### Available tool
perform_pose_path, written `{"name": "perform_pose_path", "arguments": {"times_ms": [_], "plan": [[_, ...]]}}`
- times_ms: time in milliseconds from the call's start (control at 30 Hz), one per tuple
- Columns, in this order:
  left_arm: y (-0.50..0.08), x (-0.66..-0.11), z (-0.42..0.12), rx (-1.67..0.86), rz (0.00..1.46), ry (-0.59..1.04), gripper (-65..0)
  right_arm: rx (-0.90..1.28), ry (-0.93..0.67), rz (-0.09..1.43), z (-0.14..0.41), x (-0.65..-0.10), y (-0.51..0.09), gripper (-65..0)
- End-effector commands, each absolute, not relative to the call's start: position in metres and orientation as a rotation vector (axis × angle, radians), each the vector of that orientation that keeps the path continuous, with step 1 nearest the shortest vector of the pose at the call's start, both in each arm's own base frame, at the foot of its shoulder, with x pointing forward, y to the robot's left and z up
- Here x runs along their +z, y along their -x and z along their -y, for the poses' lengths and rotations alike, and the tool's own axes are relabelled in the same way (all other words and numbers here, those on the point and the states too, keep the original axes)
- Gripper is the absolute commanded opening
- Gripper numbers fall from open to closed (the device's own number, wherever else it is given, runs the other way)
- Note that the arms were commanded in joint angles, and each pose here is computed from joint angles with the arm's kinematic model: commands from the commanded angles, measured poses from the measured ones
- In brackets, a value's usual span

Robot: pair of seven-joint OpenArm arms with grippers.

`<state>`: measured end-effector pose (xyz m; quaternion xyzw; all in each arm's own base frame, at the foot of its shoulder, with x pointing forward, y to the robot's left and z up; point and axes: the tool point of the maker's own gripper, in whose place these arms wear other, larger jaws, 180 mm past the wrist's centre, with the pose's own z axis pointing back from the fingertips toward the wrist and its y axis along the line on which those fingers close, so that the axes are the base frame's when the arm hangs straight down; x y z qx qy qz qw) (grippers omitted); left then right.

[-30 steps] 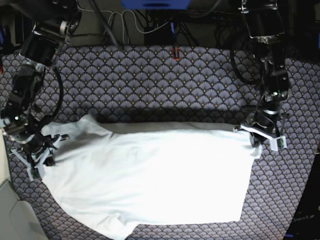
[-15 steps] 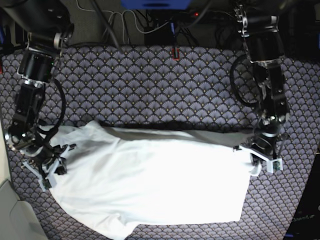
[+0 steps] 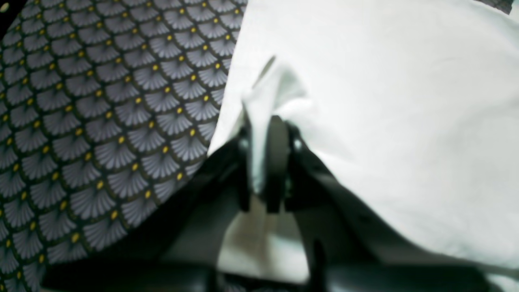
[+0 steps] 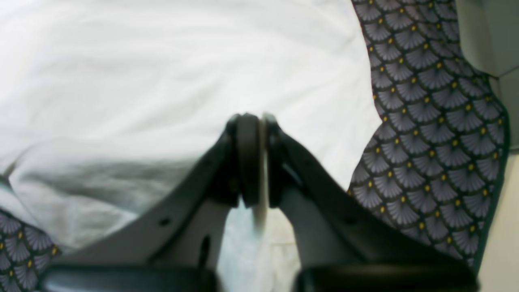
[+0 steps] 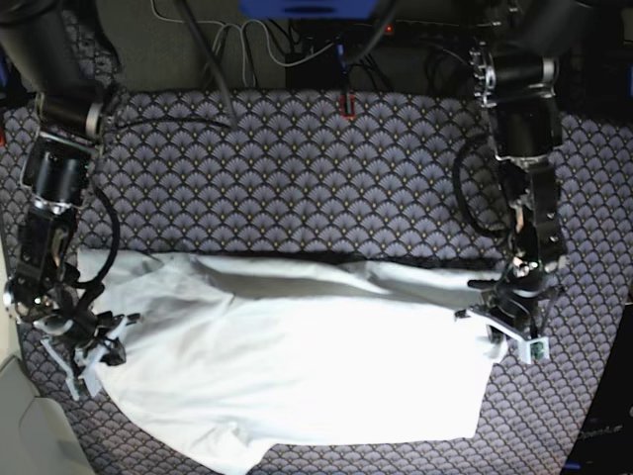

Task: Fold the T-shirt properly
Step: 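Lower the folded shoulder edge onto the shirt body and release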

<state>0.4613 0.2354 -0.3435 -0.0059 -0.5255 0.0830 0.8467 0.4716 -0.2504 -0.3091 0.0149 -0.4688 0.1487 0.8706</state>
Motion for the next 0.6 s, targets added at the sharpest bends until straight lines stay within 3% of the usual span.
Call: {"name": "perform_pose_path", "arguments": {"times_ms": [0, 567], "plan": [[-0.476, -0.316, -0.24, 0.176, 1.187, 0.005, -64.6, 0.302, -0.014, 1.074, 0.26, -0.276, -0.487, -62.6], [-0.486, -0.313, -0.237, 0.185, 1.188, 0.019, -64.6, 0.318, -0.031, 1.066, 0.255, -0.274, -0.498, -62.5]]}}
